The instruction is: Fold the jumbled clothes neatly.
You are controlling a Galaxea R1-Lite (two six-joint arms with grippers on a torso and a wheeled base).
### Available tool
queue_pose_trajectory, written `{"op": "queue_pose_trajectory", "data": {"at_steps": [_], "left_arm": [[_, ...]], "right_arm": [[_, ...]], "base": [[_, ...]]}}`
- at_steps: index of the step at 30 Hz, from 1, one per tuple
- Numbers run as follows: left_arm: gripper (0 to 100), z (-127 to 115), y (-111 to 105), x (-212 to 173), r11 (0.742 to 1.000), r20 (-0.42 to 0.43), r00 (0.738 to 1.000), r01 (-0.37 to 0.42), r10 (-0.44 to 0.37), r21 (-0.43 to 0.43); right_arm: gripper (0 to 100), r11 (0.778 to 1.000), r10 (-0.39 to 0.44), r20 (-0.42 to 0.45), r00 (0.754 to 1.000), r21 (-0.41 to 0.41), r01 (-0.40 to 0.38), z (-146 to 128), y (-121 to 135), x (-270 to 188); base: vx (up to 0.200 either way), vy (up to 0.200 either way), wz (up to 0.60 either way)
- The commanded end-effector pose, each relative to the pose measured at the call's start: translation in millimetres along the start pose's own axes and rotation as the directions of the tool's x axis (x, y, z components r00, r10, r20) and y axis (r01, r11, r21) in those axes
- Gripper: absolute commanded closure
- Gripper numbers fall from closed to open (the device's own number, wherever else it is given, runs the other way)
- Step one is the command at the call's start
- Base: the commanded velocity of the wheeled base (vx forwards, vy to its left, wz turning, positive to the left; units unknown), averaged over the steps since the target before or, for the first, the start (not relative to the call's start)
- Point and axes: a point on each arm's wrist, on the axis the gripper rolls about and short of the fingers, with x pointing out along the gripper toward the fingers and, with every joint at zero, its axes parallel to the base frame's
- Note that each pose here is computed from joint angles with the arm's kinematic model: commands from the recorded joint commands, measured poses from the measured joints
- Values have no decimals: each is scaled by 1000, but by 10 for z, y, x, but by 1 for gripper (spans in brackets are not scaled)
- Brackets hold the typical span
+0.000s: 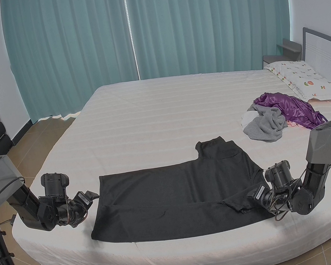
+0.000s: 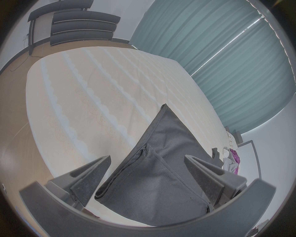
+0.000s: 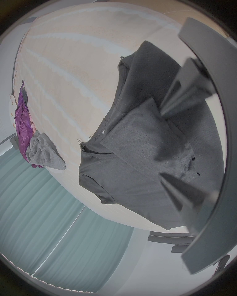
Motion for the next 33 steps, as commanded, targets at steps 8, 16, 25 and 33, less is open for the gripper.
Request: {"op": "queue_pose_trajectory", "data": {"at_steps": [8, 16, 25, 33], "left_arm": [[0, -1, 1, -3, 1000, 1, 1000, -2, 2, 0], [0, -7, 8, -5, 1000, 1, 1000, -6, 6, 1], [0, -7, 8, -5, 1000, 2, 1000, -7, 7, 1], [0, -13, 8, -5, 1000, 2, 1000, -9, 9, 2]], "right_arm": [[100, 1000, 7, 9, 1000, 10, -7, 41, 1, -73], [100, 999, 36, 24, 999, 13, -36, 86, 50, -250], [100, 999, 38, -13, 999, 25, -38, 14, -24, -494], [0, 1000, 7, -61, 998, 6, -6, -102, -130, -562]], "base": [[0, 0, 0], [0, 0, 0], [0, 0, 0], [0, 0, 0]]}}
